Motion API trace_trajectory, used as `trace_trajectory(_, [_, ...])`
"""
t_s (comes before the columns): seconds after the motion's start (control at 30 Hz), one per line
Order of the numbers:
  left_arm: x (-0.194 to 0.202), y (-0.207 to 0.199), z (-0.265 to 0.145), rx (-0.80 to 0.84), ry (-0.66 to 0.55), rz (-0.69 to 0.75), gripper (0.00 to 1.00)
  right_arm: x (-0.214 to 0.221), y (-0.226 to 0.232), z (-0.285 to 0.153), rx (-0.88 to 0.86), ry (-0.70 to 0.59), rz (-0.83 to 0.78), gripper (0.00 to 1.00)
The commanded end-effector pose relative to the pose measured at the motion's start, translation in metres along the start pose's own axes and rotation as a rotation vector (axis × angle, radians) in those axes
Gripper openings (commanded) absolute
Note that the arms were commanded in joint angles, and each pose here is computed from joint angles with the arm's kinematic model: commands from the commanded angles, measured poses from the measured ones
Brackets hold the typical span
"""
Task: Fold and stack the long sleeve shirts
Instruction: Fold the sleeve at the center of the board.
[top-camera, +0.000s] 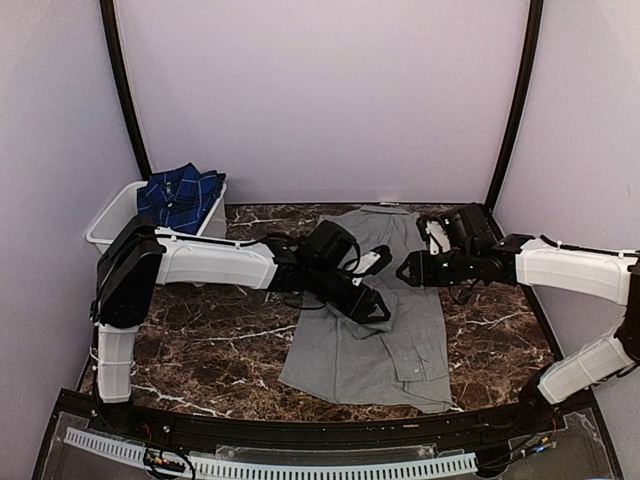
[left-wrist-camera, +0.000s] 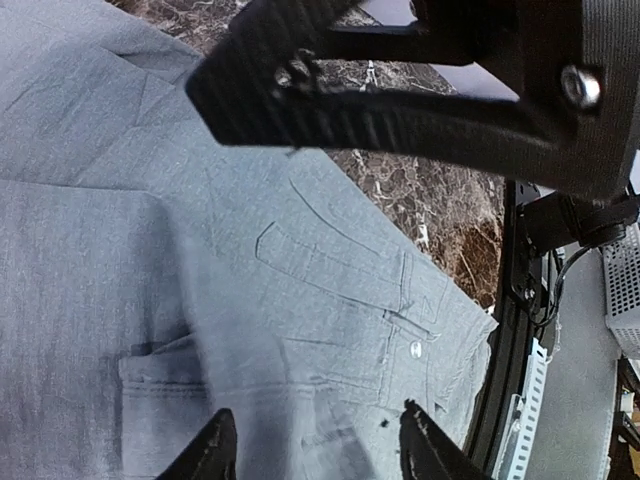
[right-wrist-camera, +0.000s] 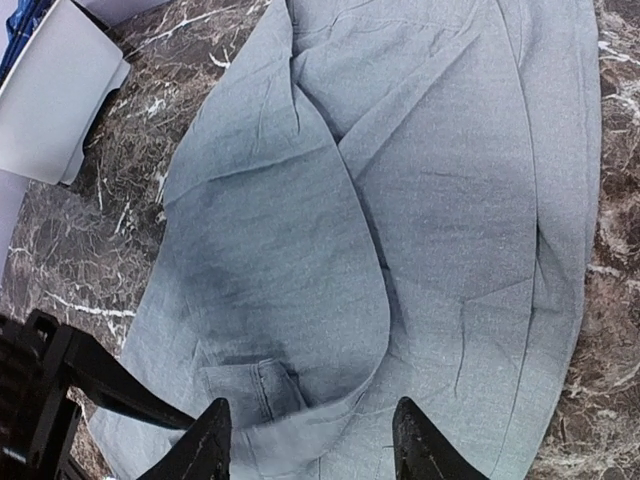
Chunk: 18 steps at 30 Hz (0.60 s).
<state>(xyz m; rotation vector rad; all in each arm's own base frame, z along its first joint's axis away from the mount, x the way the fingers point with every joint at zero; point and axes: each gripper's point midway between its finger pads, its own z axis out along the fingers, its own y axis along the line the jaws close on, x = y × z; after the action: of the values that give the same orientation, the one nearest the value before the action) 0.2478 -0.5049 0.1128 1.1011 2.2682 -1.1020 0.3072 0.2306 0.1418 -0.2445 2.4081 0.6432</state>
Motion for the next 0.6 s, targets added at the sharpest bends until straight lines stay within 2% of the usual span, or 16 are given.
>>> trace_trajectory(0.0, [-0.022,0.0,-0.015,-0.049,-0.068,0.002,0.59,0.013,0.0,-0.003,0.023,0.005,-0.002,0.53])
trace_trajectory(0.07, [-0.026,0.003,-0.023,-0.08,-0.093,-0.004,0.67,0.022,-0.001,-0.001,0.032,0.021,-0.004,0.55])
trace_trajectory(0.17, [-0.027,0.017,-0.037,-0.146,-0.124,-0.042,0.7,0.032,-0.001,0.003,0.051,0.044,-0.021,0.59])
trace_trajectory(0.37, [-0.017,0.06,-0.08,-0.293,-0.178,-0.192,0.71,0.054,0.001,0.007,0.124,0.103,-0.082,0.66])
trace_trajectory(0.57, [0.027,0.093,-0.106,-0.393,-0.13,-0.306,0.71,0.077,0.01,0.008,0.121,0.161,-0.036,0.68])
